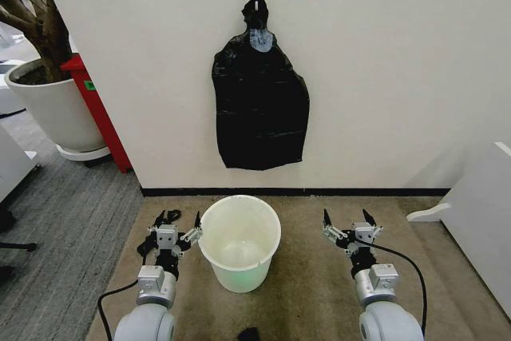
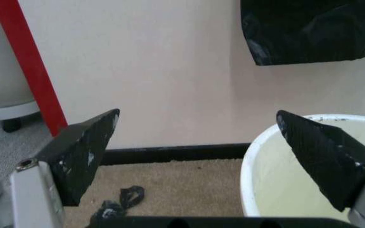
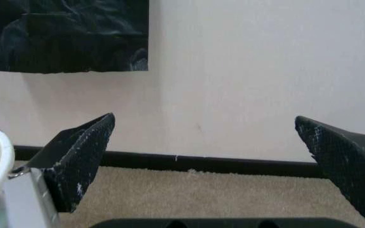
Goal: Place the garbage bag over the trash bin.
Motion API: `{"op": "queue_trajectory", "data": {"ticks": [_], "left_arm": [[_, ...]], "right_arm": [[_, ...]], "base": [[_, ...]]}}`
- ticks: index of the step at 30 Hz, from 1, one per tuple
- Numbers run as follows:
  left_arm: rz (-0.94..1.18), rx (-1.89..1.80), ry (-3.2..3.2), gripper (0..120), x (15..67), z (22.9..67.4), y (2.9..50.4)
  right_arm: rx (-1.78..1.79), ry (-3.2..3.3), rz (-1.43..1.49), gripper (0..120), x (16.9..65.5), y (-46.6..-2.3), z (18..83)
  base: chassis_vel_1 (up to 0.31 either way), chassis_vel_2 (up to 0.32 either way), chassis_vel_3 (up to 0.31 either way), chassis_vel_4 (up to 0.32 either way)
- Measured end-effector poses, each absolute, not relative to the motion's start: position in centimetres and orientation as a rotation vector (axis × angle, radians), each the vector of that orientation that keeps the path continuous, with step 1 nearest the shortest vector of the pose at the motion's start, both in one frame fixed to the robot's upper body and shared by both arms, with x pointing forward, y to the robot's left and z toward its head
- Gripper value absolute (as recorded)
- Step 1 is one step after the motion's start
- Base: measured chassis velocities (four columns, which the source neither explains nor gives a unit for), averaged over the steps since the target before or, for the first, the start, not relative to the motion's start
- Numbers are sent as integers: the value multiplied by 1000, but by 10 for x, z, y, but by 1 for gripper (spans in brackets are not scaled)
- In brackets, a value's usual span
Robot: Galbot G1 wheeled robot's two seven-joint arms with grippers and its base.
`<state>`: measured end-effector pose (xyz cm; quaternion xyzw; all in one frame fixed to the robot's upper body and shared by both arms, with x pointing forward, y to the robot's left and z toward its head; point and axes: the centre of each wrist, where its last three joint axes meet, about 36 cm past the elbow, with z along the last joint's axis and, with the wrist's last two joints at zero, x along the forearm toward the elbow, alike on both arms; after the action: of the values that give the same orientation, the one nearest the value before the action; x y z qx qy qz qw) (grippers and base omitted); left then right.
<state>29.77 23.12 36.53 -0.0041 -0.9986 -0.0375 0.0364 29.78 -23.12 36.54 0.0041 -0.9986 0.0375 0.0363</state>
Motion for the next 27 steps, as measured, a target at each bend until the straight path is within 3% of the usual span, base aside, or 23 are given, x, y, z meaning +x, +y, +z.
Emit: {"op": "queue_trajectory", "data": {"ticks": [27], "left_arm": [[-115,-13,-3067,98,298,365,231]], "right_arm": [[13,-3067,115,100,298,-231,365]], "base": [[0,0,0,0]]}}
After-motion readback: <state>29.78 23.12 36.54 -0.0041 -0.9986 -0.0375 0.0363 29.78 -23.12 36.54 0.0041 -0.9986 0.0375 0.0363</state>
